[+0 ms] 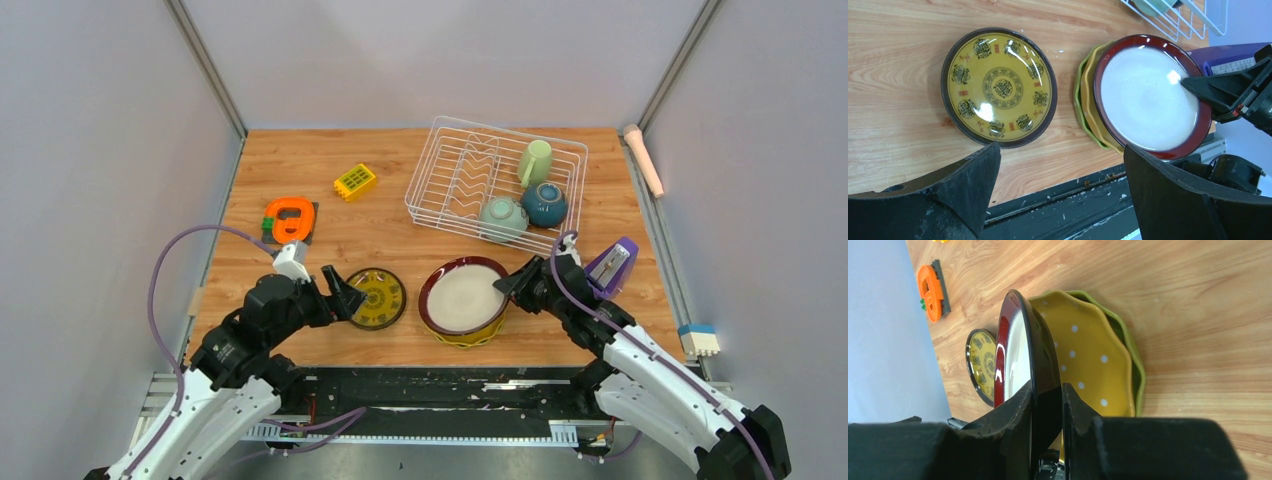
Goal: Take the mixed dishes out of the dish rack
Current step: Place the plate at the center of the board.
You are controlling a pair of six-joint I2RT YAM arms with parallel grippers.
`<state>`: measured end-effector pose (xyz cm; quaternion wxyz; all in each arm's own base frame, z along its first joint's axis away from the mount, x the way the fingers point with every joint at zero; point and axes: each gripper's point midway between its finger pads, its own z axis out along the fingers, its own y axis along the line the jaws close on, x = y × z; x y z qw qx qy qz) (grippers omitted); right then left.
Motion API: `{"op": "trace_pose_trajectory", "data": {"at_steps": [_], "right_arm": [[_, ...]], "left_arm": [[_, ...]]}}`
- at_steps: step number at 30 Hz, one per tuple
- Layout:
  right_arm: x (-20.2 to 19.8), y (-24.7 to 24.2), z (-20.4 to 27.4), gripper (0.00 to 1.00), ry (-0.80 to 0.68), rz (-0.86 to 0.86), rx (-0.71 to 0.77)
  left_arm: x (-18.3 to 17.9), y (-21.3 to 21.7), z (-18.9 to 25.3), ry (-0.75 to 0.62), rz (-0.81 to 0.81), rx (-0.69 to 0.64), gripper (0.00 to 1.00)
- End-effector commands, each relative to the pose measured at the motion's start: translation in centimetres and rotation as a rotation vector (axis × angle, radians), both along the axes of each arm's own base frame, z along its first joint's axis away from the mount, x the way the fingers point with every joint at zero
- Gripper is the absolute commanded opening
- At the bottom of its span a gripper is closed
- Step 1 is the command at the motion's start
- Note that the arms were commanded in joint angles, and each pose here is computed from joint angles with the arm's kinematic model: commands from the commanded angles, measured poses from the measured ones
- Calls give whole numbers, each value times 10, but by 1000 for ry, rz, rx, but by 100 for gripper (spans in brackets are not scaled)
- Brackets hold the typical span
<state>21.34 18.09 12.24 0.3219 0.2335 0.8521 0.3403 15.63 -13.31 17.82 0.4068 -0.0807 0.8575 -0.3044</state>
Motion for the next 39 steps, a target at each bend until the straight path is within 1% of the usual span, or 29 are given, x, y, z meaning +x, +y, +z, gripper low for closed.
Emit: {"op": "trace_pose_trajectory", "data": {"at_steps": [1,2,5,9,11,15,17,24,33,39], "right_arm": [[17,14,38,0,-99,-42,152],[16,13,32,0,-82,-51,150],[15,13,19,7,-56,-53,133],[15,11,13,13,-51,-52,107],[14,11,9,19,-44,-49,99],[12,11,1,35,-33,-35,74],[10,11,-4,41,-22,-26,57],[10,14,-11,55,-11,3,3],[10,5,-22,72,30,2,-179],[9,-4,-23,77,46,-5,-335]], "left_arm": [[5,-7,3,-16,-20,-9,100],[6,-7,1,-13,-20,-7,100],[6,-7,-1,-5,-21,-4,100],[6,-7,-5,4,-20,3,100],[6,-7,-6,7,-19,5,100],[6,-6,-7,9,-15,8,100],[6,-6,-7,12,-15,10,100],[7,-7,-12,31,-15,16,100],[8,-10,-16,46,-18,21,100],[9,-10,-19,55,-21,37,100]]}}
